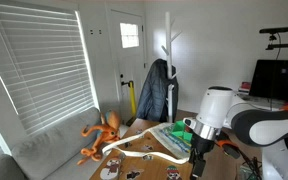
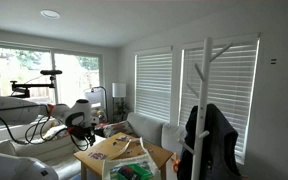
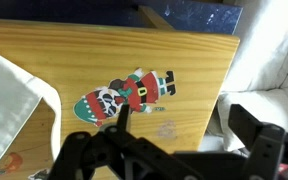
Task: Pick up the green storage box and move it to the left
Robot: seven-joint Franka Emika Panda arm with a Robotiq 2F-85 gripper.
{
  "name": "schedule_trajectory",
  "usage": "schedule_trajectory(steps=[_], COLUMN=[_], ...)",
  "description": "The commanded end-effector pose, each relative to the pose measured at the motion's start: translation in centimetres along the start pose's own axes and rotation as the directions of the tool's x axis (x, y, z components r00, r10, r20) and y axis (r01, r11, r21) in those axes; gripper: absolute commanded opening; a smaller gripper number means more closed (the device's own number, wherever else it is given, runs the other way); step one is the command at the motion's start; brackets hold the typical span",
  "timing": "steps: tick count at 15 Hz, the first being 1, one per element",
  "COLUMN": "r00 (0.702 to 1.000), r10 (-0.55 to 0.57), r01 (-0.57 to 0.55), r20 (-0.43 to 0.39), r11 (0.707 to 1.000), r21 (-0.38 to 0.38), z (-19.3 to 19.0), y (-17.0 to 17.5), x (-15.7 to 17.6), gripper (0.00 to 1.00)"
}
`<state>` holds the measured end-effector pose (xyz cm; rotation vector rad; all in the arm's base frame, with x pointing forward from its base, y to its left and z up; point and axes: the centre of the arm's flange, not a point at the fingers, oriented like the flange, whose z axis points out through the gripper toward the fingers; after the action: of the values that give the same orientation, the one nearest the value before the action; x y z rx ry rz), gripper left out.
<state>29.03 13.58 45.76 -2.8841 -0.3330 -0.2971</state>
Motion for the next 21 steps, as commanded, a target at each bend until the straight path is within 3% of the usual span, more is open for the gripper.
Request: schedule_trajectory(steps=[1, 3, 6, 8, 11, 12, 14, 16, 17, 18, 21], r00=[1.0, 0.986, 0.951, 0.915, 0.845, 0.886, 0.859, 0.853, 0.823, 0.767, 0.676], r10=[0.002, 0.162, 0.298, 0.385, 0.505, 0.441, 0.486, 0.494, 0.551, 0.625, 0.72], r01=[-0.002, -0.162, -0.305, -0.399, -0.532, -0.46, -0.509, -0.518, -0.567, -0.641, -0.735], r20=[0.007, -0.03, -0.087, -0.119, -0.175, -0.146, -0.163, -0.166, -0.136, -0.145, -0.158], r11=[1.0, 0.986, 0.949, 0.909, 0.826, 0.875, 0.844, 0.838, 0.806, 0.744, 0.642], r21=[-0.001, -0.031, -0.085, -0.122, -0.185, -0.152, -0.169, -0.17, -0.171, -0.189, -0.218], z=[0.3, -1.3, -3.5, -4.6, -5.8, -4.9, -5.5, -5.5, -5.7, -6.5, -8.3], y=[0.1, 2.7, 8.4, 12.4, 17.8, 15.7, 17.8, 17.9, 17.7, 17.8, 18.7], x=[-0.1, 1.1, 1.7, 1.3, -0.1, 0.3, -0.4, -0.4, 0.6, 2.2, 6.1], gripper=[1.0, 1.0, 1.0, 1.0, 1.0, 1.0, 1.0, 1.0, 1.0, 1.0, 1.0])
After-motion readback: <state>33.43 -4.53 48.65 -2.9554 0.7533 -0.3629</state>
